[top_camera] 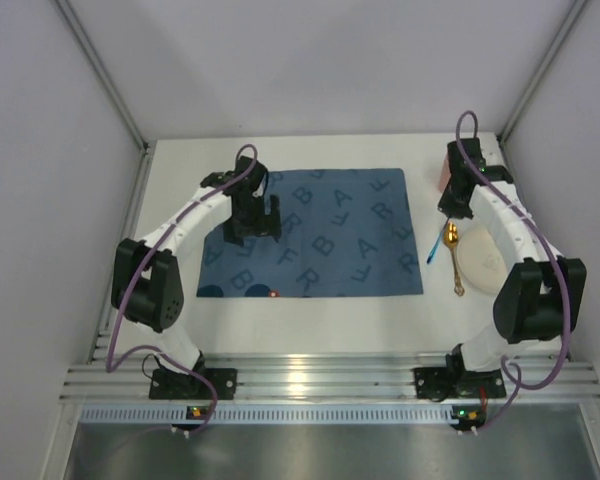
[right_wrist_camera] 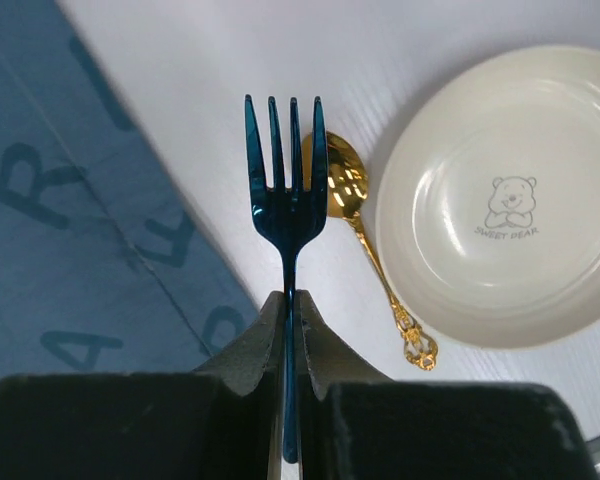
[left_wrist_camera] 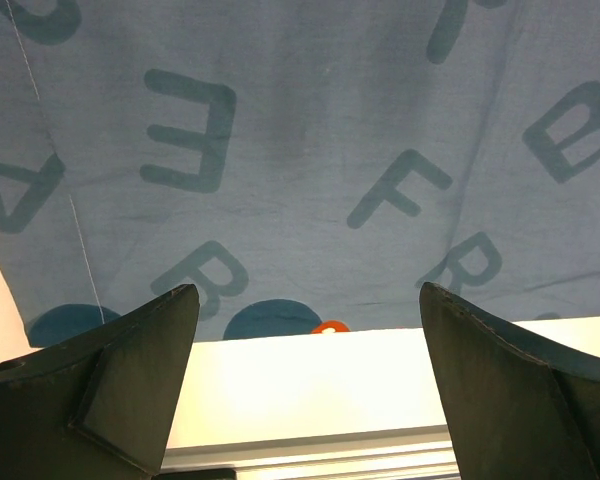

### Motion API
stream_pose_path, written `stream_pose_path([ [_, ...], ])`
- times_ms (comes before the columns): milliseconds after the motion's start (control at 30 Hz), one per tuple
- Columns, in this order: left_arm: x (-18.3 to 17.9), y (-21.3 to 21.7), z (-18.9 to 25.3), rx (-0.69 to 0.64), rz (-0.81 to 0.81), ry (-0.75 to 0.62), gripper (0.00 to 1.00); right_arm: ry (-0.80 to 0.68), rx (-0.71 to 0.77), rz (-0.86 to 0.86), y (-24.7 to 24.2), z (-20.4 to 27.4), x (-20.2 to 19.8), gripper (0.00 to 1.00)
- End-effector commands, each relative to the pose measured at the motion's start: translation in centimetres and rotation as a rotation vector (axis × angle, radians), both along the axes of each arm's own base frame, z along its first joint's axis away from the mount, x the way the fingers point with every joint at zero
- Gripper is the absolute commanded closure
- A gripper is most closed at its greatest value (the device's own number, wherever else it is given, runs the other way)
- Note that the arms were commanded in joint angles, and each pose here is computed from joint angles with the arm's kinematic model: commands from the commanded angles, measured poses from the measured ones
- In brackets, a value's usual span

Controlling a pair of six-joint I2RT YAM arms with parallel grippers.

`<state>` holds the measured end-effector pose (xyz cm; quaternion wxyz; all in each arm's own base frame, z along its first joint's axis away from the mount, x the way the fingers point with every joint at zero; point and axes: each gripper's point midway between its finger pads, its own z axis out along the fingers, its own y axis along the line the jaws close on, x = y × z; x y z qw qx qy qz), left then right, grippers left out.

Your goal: Set the dinner table for one person

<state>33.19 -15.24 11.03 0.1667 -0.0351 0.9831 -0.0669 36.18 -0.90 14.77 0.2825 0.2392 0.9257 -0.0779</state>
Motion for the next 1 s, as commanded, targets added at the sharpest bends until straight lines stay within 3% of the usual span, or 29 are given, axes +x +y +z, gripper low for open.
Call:
stream_pose_path([
  [0, 0.9, -0.8, 3.1, -0.054, 0.025, -0.094, 0.03, -0.005, 0.006, 0.144, 2.7, 2.5, 0.6, 1.0],
  [133, 0.8, 0.3, 4.3, -0.018, 0.069, -0.139, 0.03, -0.086, 0.216, 0.415, 11.2, 4.3, 2.9, 1.0],
  [300, -0.3, 6.6, 8.1, 0.209, 0.266, -0.226, 0.02, -0.135, 0.452, 0.68, 24.6, 5.7, 3.9, 1.0],
  [467, -3.8, 9.7, 11.4, 0.216, 0.397, -0.333, 0.02, -0.141, 0.706, 0.75, 35.4, 6.1, 5.3, 1.0],
  [633, -7.4, 11.0, 11.5, 0.174, 0.445, -0.368, 0.02, -0.133, 0.972, 0.753, 43.9, 5.6, 6.0, 1.0],
  [967, -12.4, 13.2, 12.3, 0.166, 0.477, -0.385, 0.02, -0.094, 1.119, 0.711, 54.6, 2.0, 4.3, 1.0],
])
